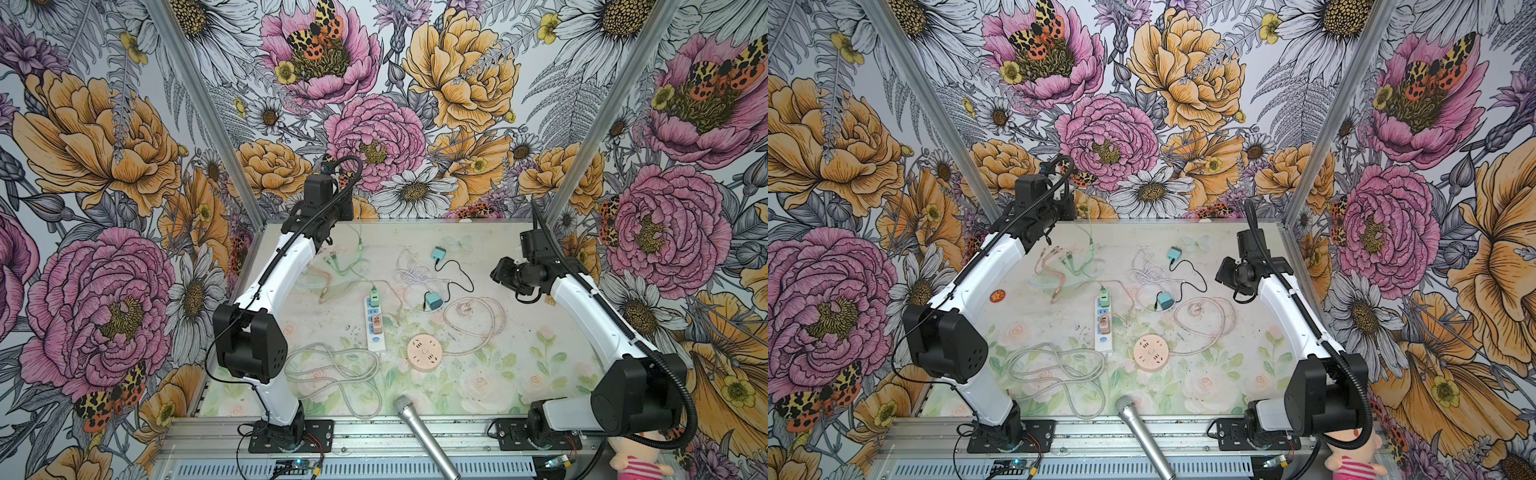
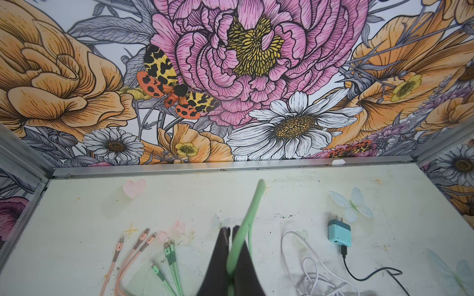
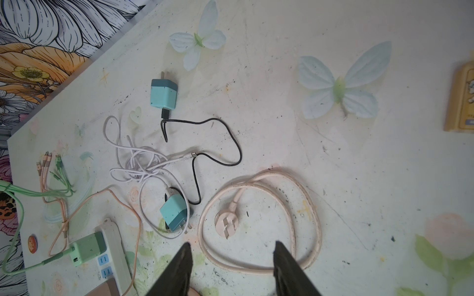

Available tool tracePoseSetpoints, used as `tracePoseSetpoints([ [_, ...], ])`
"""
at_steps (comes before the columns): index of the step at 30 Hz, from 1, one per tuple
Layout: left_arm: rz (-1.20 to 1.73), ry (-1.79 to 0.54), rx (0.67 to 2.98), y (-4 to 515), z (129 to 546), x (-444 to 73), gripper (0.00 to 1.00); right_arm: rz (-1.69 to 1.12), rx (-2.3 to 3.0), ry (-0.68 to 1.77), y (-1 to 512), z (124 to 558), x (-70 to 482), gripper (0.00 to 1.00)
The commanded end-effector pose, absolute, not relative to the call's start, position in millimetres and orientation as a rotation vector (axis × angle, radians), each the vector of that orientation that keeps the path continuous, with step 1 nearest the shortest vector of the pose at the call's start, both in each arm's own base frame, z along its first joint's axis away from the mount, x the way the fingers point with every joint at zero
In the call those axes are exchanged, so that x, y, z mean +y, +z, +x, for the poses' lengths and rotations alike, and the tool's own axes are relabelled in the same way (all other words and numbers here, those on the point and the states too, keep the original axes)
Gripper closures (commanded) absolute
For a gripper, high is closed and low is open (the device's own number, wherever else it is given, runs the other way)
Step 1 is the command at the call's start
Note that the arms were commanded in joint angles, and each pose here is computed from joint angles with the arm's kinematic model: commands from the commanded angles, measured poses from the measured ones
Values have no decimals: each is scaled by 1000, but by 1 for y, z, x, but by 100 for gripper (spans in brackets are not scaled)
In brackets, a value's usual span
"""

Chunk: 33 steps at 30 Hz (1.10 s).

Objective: Insert the plug

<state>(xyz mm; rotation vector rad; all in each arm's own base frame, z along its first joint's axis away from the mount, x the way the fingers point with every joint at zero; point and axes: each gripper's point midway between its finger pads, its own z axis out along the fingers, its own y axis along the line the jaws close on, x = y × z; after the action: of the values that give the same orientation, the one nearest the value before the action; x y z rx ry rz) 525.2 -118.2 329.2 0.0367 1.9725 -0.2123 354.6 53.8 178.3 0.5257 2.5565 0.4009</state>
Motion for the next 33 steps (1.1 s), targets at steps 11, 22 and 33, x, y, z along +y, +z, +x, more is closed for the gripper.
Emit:
tracePoseSetpoints([
  [11, -40, -206, 2149, 222, 548, -129, 100, 512, 2556, 382, 175, 361, 55, 48],
  [22, -141, -250, 2243, 168, 560, -123, 100, 516, 2567, 374, 171, 361, 54, 48],
  [33, -213, -346, 2318, 130, 566, -125, 83, 511, 2580, 377, 168, 363, 57, 48],
])
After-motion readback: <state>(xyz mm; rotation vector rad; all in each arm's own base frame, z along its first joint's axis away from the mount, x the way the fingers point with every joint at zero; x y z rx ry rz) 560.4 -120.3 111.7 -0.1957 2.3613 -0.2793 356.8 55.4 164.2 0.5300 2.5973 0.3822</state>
